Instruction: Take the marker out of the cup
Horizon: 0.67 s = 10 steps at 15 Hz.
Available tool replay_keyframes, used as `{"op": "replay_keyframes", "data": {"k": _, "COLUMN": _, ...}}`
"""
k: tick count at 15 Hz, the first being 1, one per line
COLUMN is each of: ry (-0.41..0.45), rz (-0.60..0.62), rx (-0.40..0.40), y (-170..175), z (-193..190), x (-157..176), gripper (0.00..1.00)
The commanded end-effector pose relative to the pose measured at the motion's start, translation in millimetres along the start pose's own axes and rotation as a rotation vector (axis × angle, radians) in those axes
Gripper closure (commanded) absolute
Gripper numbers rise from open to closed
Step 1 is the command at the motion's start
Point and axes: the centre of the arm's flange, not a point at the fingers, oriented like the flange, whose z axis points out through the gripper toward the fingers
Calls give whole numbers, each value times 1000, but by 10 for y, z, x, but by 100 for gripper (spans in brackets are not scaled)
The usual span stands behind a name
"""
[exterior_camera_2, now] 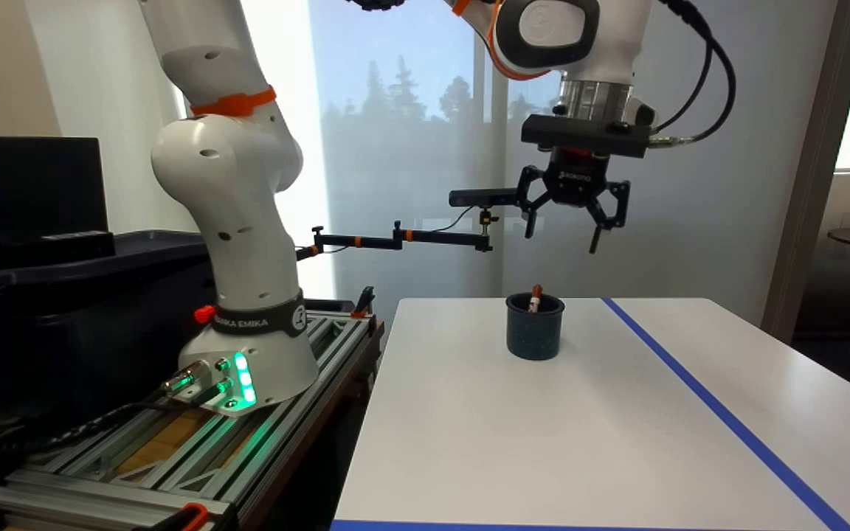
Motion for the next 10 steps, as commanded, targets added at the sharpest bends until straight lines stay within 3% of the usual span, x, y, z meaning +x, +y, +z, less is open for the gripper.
{"op": "replay_keyframes", "data": {"k": 1, "ry": 70, "rz": -178, "rx": 39, "y": -152, "z": 117, "x": 74, "gripper": 0}}
{"op": "replay_keyframes", "data": {"k": 5, "ry": 140, "rz": -270, "rx": 57, "y": -239, "z": 235, "x": 163, "gripper": 0}}
{"op": "replay_keyframes", "data": {"k": 8, "ry": 209, "rz": -259, "rx": 25, "y": -214, "z": 316, "x": 166, "gripper": 0}}
{"op": "replay_keyframes", "data": {"k": 9, "ry": 162, "rz": -246, "rx": 47, "y": -185, "z": 259, "x": 180, "gripper": 0}}
{"op": "replay_keyframes", "data": {"k": 10, "ry": 173, "rz": -247, "rx": 40, "y": -182, "z": 279, "x": 176, "gripper": 0}}
